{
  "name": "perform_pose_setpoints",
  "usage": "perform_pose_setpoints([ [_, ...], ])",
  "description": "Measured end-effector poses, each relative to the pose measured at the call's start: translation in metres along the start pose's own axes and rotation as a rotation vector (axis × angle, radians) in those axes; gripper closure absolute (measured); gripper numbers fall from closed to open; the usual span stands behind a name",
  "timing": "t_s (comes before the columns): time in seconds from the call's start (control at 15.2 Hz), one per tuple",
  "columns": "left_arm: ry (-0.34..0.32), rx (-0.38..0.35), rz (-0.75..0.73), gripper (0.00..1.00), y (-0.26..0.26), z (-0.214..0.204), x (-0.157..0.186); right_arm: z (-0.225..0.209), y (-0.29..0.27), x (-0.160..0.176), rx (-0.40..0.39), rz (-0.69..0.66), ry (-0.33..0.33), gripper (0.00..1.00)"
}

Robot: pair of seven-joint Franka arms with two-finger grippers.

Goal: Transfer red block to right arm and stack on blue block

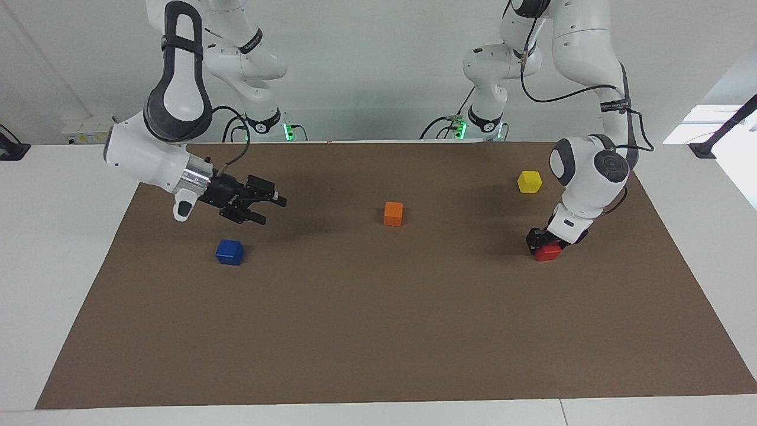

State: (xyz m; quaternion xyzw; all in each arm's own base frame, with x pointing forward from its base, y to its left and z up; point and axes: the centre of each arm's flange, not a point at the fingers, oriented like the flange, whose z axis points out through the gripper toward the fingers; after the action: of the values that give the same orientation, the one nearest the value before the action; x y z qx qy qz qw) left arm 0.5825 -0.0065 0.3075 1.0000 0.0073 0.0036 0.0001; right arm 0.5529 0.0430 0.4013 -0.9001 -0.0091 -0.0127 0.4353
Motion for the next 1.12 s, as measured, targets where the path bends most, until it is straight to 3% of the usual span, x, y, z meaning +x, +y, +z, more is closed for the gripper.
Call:
perform_pose_setpoints([
  [0.07, -0.008, 0.001, -0.026, 0.43, 0.000, 0.000, 0.000, 0.008, -0.001, -0.002, 0.035, -0.007, 0.005, 0.00],
  [0.26, -0.057, -0.015, -0.231, 0.46, 0.002, -0.025, 0.009, 0.018, -0.001, -0.006, 0.088, -0.013, 0.017, 0.00],
  [0.66, -0.232, -0.140, -0.576, 0.46, 0.054, -0.186, 0.024, 0.072, 0.040, -0.010, 0.245, -0.037, 0.048, 0.00],
  [0.79, -0.255, -0.169, -0.665, 0.46, 0.091, -0.223, 0.014, 0.100, 0.041, -0.010, 0.336, -0.015, 0.051, 0.00],
  [1.12, -0.322, -0.246, -0.941, 0.46, 0.194, -0.273, -0.021, 0.154, -0.026, -0.016, 0.628, 0.033, 0.050, 0.00],
])
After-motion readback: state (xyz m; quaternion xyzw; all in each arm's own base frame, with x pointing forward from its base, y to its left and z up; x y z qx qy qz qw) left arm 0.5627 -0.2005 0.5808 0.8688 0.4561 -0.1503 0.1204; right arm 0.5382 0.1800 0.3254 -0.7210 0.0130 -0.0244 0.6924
